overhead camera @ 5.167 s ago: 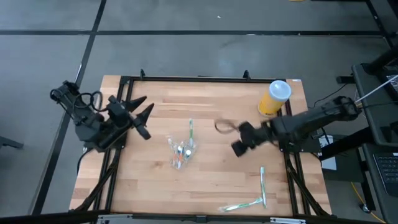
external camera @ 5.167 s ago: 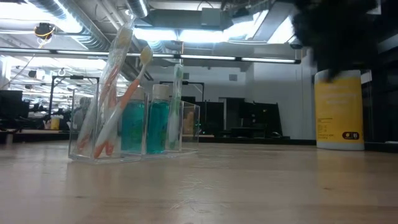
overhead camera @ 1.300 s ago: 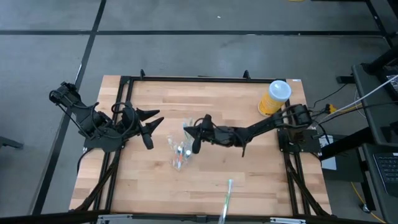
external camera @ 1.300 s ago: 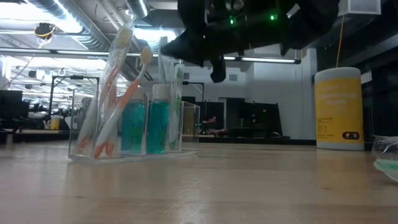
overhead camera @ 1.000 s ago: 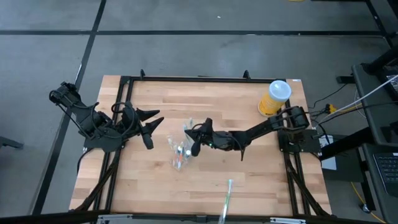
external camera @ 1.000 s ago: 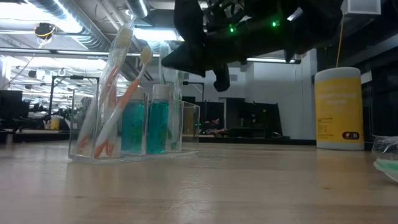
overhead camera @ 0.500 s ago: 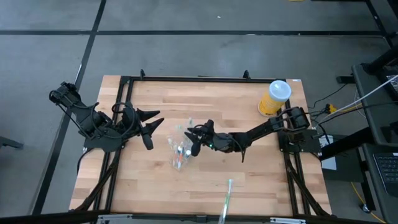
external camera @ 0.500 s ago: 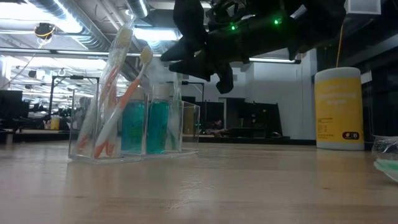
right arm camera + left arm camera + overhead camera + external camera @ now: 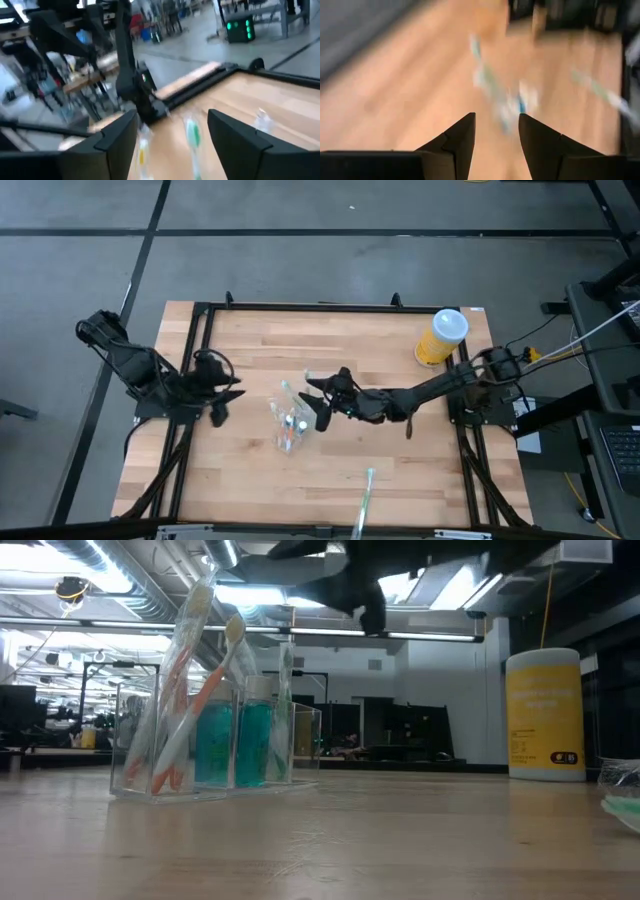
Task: Pick & Place toothbrushing station
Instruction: Put the green toothbrush into the transparent organizer
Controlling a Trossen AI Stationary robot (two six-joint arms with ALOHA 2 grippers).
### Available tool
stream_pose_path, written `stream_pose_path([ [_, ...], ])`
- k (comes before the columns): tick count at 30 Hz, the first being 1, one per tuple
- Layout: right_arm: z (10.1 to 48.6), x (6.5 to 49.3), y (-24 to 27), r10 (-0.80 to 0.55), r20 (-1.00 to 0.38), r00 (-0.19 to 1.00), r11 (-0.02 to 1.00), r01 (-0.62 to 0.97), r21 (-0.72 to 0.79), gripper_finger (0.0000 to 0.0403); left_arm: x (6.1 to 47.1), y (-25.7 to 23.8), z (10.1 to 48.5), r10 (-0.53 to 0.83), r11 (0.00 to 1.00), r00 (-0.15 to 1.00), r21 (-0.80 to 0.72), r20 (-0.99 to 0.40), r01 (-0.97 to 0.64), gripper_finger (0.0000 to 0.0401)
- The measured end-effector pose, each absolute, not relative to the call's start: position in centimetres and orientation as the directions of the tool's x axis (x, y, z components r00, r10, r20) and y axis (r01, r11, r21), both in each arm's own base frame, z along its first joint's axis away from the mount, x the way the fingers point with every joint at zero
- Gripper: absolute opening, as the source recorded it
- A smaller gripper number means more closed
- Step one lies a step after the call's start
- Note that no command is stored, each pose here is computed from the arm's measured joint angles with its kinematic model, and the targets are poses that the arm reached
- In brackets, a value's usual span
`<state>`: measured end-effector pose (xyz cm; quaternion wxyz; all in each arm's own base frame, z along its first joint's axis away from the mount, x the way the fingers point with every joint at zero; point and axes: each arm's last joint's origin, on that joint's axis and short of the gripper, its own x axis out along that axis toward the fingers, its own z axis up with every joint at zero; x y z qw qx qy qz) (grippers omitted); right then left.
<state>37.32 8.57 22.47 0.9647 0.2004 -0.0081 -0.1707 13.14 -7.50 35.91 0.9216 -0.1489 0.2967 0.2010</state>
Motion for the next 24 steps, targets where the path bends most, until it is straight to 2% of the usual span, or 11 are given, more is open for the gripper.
stream_pose_path([
  [4, 23.8, 35.6, 8.7, -0.248, -0.165, 0.955, 0.890, 0.291, 0.351, 0.0244, 10.9, -6.9, 35.2, 0.112, 0.877, 0.596, -0.203, -0.795, -0.436, 0.0148],
  [7, 23.9, 34.0, 9.1, -0.116, -0.316, 0.942, 0.916, 0.224, 0.333, 0.0244, 10.3, -7.1, 34.8, 0.019, 0.891, 0.504, -0.214, -0.863, -0.399, 0.0148],
  [10, 23.4, 32.2, 10.1, -0.016, -0.488, 0.872, 0.914, 0.212, 0.347, 0.0245, 10.5, -7.8, 34.6, -0.001, 0.922, 0.483, -0.188, -0.875, -0.340, 0.0148],
  [13, 23.3, 29.9, 11.6, 0.016, -0.600, 0.799, 0.890, 0.262, 0.373, 0.0245, 10.8, -8.4, 34.4, 0.042, 0.936, 0.498, -0.140, -0.866, -0.322, 0.0148],
  [18, 22.5, 26.1, 14.7, 0.005, -0.736, 0.677, 0.761, 0.475, 0.442, 0.0245, 10.4, -8.8, 34.5, 0.107, 0.933, 0.575, -0.118, -0.811, -0.340, 0.0148],
  [24, 20.7, 23.7, 18.6, 0.134, -0.818, 0.560, 0.492, 0.679, 0.545, 0.0236, 10.2, -8.7, 34.6, 0.163, 0.925, 0.615, -0.097, -0.771, -0.366, 0.0148],
])
